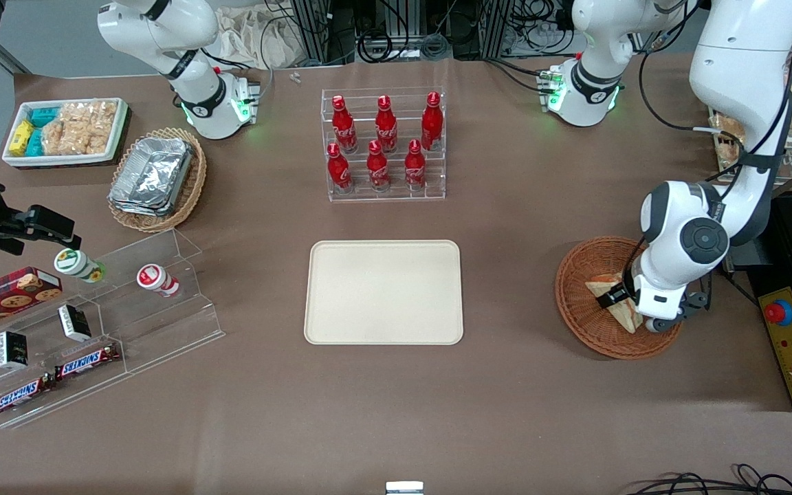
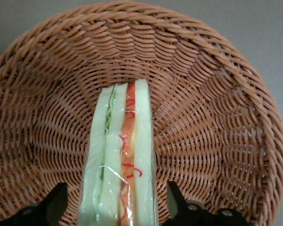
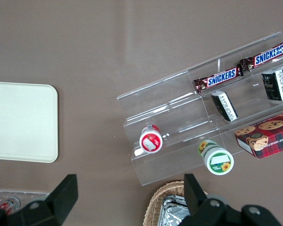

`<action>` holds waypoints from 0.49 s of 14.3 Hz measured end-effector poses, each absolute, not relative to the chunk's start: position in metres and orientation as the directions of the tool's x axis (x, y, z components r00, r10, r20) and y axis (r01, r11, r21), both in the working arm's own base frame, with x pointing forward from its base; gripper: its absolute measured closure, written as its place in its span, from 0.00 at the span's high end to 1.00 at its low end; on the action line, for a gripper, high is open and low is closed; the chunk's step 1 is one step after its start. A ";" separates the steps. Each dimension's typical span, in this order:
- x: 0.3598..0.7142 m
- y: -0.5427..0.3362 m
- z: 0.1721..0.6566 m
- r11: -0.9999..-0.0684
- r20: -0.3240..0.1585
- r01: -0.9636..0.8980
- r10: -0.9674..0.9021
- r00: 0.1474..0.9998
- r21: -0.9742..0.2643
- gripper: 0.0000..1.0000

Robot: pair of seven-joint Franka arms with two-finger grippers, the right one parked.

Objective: Place sandwich from basket to tray
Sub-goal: 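Lower the left gripper and close it on the sandwich, then lift the sandwich and carry it toward the cream tray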

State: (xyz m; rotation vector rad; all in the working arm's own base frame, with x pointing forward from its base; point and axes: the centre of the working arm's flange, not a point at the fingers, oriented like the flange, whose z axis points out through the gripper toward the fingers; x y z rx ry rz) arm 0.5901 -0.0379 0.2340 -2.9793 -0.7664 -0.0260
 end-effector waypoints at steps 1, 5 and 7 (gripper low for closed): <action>0.590 -0.038 0.232 -0.875 0.033 0.481 0.480 0.877 -0.059 0.76; 0.592 -0.043 0.234 -0.881 0.040 0.470 0.469 0.883 -0.058 0.39; 0.595 -0.045 0.241 -0.884 0.042 0.464 0.462 0.886 -0.064 0.35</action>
